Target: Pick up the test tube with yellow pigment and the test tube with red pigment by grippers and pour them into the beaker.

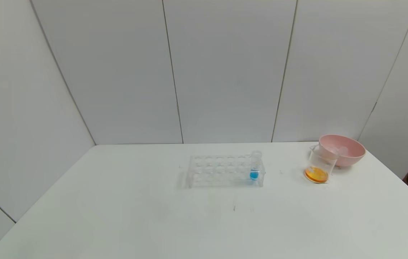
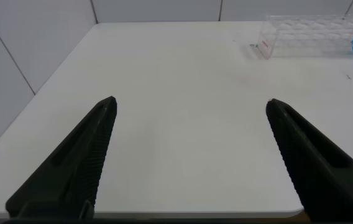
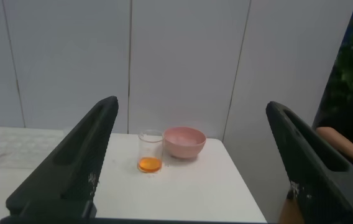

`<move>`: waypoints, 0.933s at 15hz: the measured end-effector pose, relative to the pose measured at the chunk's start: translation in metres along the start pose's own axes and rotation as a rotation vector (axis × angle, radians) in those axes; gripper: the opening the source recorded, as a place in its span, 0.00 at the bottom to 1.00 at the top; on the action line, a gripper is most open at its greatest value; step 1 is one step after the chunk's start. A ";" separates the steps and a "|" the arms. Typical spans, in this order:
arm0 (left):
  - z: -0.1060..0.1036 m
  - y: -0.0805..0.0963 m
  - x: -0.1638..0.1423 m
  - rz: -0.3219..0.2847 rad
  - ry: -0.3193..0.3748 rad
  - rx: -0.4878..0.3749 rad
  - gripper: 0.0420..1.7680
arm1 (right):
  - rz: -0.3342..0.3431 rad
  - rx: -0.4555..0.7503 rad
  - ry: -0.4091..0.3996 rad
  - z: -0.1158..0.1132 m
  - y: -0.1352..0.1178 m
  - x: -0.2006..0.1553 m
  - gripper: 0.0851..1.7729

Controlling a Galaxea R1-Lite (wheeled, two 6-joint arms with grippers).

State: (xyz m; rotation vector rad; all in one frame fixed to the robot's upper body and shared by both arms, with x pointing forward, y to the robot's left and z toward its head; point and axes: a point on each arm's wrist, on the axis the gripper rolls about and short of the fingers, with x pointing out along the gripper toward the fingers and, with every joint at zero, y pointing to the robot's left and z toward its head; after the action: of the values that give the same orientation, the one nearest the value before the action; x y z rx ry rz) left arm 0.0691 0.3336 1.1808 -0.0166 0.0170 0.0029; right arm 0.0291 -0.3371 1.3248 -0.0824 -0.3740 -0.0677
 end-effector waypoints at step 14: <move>0.000 0.000 0.000 0.000 0.000 0.000 0.97 | 0.058 0.028 0.323 -0.141 0.012 -0.013 0.96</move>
State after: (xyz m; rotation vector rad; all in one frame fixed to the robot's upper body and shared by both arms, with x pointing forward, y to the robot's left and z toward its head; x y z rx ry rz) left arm 0.0691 0.3336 1.1808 -0.0166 0.0170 0.0029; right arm 0.0687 -0.3371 1.1883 -0.0535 -0.0495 -0.0179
